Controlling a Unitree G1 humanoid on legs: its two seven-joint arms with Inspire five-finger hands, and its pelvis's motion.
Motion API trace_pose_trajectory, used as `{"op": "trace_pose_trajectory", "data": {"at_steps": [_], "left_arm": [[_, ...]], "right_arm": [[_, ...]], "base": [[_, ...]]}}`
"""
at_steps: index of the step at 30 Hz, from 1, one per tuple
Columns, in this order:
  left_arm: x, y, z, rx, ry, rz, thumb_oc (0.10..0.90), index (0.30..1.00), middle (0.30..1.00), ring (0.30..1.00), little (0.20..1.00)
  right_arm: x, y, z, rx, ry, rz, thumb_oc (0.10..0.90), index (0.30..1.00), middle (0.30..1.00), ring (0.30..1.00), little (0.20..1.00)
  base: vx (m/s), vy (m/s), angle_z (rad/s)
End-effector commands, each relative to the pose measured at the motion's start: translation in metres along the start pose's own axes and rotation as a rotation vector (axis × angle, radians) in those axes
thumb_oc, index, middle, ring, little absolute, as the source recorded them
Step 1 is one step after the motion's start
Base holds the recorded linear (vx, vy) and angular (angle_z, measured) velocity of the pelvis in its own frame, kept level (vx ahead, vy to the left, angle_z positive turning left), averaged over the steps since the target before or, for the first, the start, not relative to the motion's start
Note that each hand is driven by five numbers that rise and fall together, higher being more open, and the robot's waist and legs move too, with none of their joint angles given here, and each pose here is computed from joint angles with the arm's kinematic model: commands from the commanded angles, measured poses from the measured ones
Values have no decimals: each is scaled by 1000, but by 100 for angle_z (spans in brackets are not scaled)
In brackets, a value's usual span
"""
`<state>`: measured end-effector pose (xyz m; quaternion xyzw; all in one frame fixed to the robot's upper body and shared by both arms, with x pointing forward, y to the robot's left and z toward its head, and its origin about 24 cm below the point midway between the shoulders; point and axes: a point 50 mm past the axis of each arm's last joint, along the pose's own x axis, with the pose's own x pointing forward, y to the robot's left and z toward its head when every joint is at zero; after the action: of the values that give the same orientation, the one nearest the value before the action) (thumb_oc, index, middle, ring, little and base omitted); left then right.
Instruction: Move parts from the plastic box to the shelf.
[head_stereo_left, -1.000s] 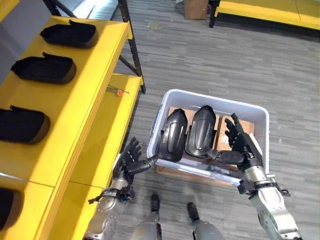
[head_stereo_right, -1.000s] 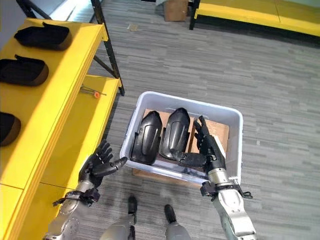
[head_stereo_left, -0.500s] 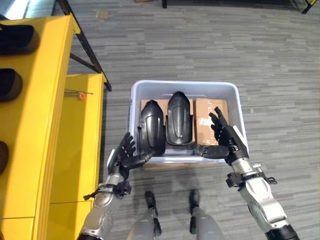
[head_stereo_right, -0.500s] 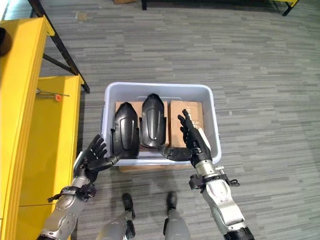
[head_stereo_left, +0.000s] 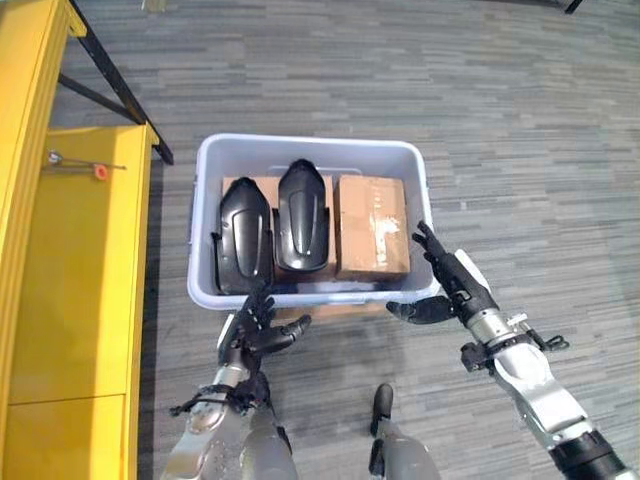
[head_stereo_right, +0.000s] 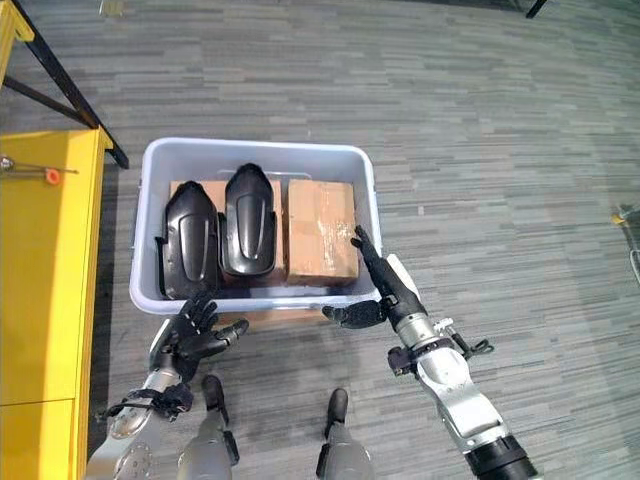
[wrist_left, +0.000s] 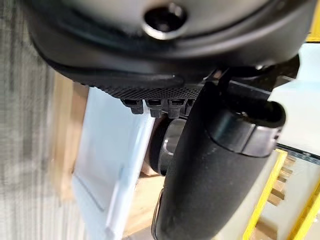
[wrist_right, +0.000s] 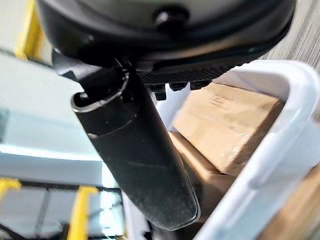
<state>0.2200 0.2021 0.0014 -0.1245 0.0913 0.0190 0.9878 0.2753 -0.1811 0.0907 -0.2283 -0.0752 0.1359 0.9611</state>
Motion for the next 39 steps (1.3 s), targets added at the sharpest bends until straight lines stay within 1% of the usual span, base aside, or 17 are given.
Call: {"op": "trace_pose_trajectory", "data": {"at_steps": [1,3,4,6,9,10,15,23,29,39], "left_arm": [[7,-8,49,-3,-233,-78,900,1000,1000,1000,1000],[8,-11,49,-12,-234,-80,900,1000,1000,1000,1000],[8,-10,49,-12,-235,-79,900,1000,1000,1000,1000],[10,-12,50,-18,-241,-73,900,1000,1000,1000,1000],[11,-14,52,-14,-249,-69,900,1000,1000,1000,1000],[12,-15,52,-14,-254,-63,900,1000,1000,1000,1000],[15,-17,56,-11,-272,-55,900,1000,1000,1000,1000],[16,-21,57,-12,-281,-46,900,1000,1000,1000,1000],[17,-23,57,-17,-284,-41,900,1000,1000,1000,1000],[16,-25,58,-24,-294,-34,900,1000,1000,1000,1000]], "right_arm": [[26,-10,67,-110,-332,-51,900,1000,1000,1000,1000],[34,-9,75,-213,-362,-66,900,1000,1000,1000,1000],[34,-9,75,-213,-363,-66,900,1000,1000,1000,1000],[40,-7,78,-326,-369,-83,900,1000,1000,1000,1000],[42,-5,78,-333,-369,-101,900,1000,1000,1000,1000],[43,-6,79,-375,-373,-129,900,1000,1000,1000,1000],[46,-7,83,-434,-388,-182,900,1000,1000,1000,1000],[54,-5,97,-455,-440,-243,900,1000,1000,1000,1000],[61,-1,103,-457,-456,-251,900,1000,1000,1000,1000],[69,-1,117,-522,-502,-294,900,1000,1000,1000,1000]], "base": [[3,-36,5],[4,-40,3],[0,-33,0],[-2,-23,7],[-3,-4,15],[-8,5,11],[-9,16,3],[-11,30,6],[-4,21,2],[6,19,7]]}}
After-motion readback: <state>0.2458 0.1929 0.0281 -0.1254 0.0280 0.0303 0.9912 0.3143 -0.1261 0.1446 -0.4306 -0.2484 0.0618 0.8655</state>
